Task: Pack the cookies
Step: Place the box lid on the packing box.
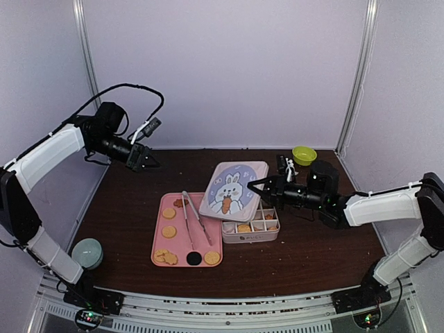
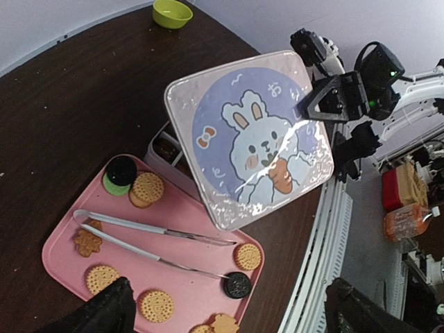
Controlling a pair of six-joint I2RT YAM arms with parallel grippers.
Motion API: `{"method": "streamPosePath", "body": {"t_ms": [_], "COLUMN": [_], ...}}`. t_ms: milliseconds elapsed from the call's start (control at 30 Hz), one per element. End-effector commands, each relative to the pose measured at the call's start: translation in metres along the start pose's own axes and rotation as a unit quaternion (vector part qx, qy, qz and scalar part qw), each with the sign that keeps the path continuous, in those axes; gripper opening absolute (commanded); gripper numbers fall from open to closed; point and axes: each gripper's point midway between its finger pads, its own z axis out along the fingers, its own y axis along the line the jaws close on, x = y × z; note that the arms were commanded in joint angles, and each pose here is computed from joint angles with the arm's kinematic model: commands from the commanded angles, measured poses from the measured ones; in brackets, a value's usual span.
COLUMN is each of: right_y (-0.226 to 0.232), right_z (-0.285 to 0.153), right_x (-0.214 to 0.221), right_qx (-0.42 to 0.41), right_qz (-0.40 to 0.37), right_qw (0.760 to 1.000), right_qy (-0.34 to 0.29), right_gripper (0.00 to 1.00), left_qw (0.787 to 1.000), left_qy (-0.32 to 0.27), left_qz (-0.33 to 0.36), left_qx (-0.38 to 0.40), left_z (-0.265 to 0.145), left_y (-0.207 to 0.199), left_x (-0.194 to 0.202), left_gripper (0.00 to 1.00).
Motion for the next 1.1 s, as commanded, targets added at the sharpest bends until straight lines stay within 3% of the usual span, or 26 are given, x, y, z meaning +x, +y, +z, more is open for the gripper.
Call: {"method": "streamPosePath", "body": {"t_ms": [0,267,633,900,1067], "right_y": [-0.04,-0.083,-0.121,-0.138,-0.144], "right_z": [-0.022,-0.029,-0.04,-0.044,-0.056], "right_x": [0.0,-0.006,-0.011,-0.005,-0.004], "right_qx": [0.075,0.115,0.173,0.222,0.261], "right_qz": [-0.021,-0.002,0.024,0.034,0.024], "right_qw": [0.997,0.993,0.985,0.974,0.965], "right_qy": [-0.001,0.002,0.001,0.019,0.024], "right_gripper": [0.0,0.0,0.21,0.44,0.49], "left_qw": [0.995,0.985,0.961,0.94,0.931], "left_qy": [0.04,0.105,0.188,0.235,0.252], "left_qz": [0.07,0.116,0.191,0.237,0.255], "left_qx": [-0.06,-0.068,-0.069,-0.07,-0.073], "left_z": [0.0,0.022,0.053,0.096,0.118], "left_y": [0.018,0.02,0.019,0.027,0.034], "left_x": [0.016,0.042,0.076,0.081,0.082], "left_gripper": [0.98,0.98,0.98,0.96,0.94]}}
